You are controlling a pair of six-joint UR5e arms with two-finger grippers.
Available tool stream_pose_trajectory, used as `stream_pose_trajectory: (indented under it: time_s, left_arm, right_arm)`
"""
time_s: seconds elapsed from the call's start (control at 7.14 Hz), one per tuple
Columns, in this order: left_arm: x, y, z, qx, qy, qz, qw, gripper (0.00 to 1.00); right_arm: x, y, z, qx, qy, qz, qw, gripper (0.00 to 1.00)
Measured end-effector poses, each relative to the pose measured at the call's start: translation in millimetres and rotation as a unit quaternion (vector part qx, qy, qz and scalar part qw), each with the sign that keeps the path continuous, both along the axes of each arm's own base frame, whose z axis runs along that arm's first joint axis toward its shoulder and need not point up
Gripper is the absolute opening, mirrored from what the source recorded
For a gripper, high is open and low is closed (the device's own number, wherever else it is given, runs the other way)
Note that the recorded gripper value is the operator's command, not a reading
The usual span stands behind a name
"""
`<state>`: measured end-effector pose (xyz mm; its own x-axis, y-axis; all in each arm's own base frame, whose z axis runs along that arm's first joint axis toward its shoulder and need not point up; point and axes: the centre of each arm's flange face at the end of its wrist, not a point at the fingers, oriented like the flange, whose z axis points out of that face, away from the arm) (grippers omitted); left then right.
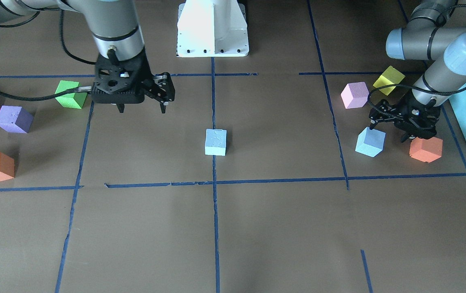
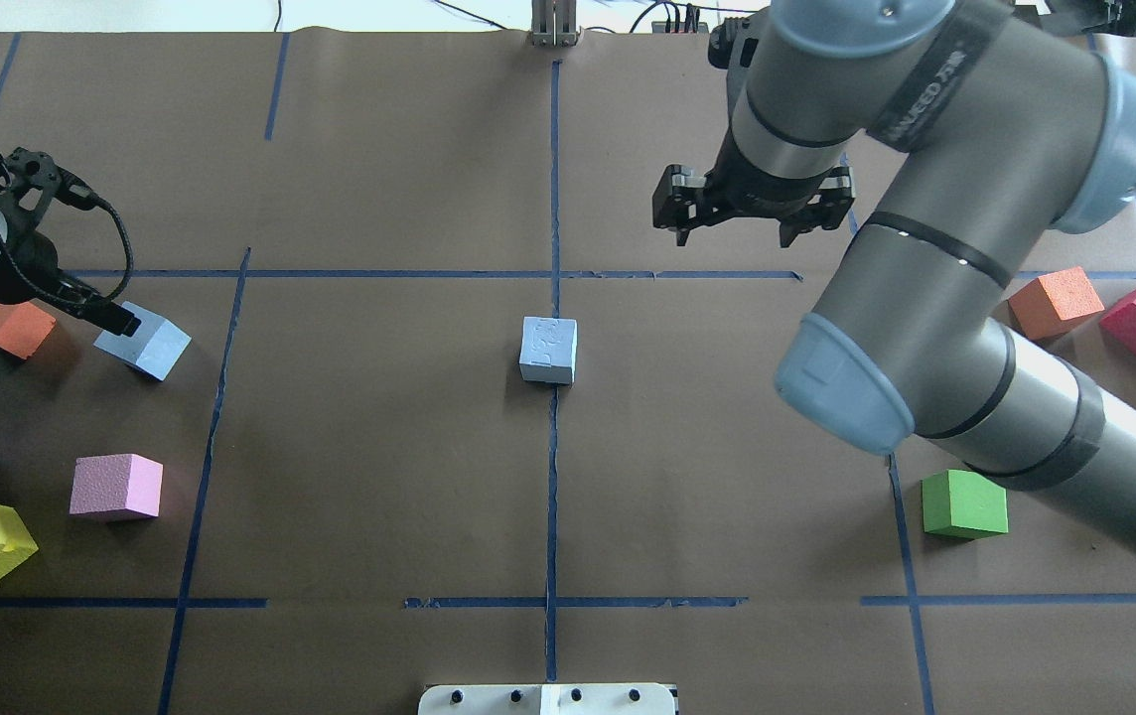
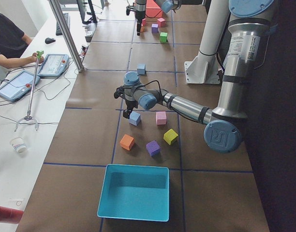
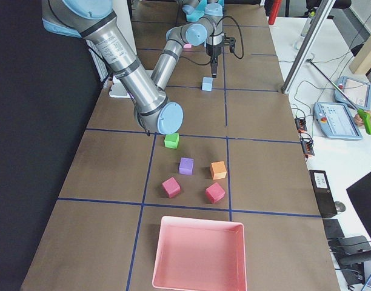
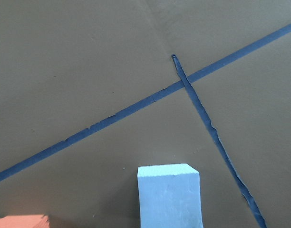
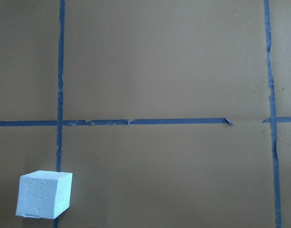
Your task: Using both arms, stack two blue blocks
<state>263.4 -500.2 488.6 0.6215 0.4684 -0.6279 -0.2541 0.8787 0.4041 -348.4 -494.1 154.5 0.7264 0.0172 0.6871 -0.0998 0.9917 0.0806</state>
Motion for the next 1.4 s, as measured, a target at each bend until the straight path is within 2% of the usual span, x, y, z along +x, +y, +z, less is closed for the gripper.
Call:
stream_pose_trajectory:
  time_s: [0.56, 0.7, 0.84, 0.98, 1.12, 1.4]
  left_arm:
    - [40, -1, 20, -0.015, -0.014, 0.018, 0.9996, 1.0]
    - [50, -6, 23, -0.021, -0.017, 0.019, 0.9995, 0.72]
    - [58, -10, 24, -0.025, -0.018, 0.02, 0.9993, 0.18]
    - [61, -12, 25, -0.028, -0.019, 0.021, 0.9992, 0.05]
    - [61, -13, 26, -0.03, -0.018, 0.021, 0.9992, 0.0]
    - [50, -13, 17, -0.036, -0.012, 0.02, 0.9991, 0.0]
  right_arm:
    - [61, -15, 29, 0.015, 0.001, -0.016, 0.9998, 0.99]
    - [75, -19, 38, 0.021, 0.006, -0.021, 0.9995, 0.99]
    - [87, -23, 48, 0.027, 0.011, -0.027, 0.9992, 0.99]
    - [97, -26, 55, 0.029, 0.012, -0.032, 0.999, 0.99]
    - [103, -28, 58, 0.029, 0.011, -0.033, 0.999, 0.99]
    - [113, -31, 63, 0.03, 0.012, -0.033, 0.9989, 0.99]
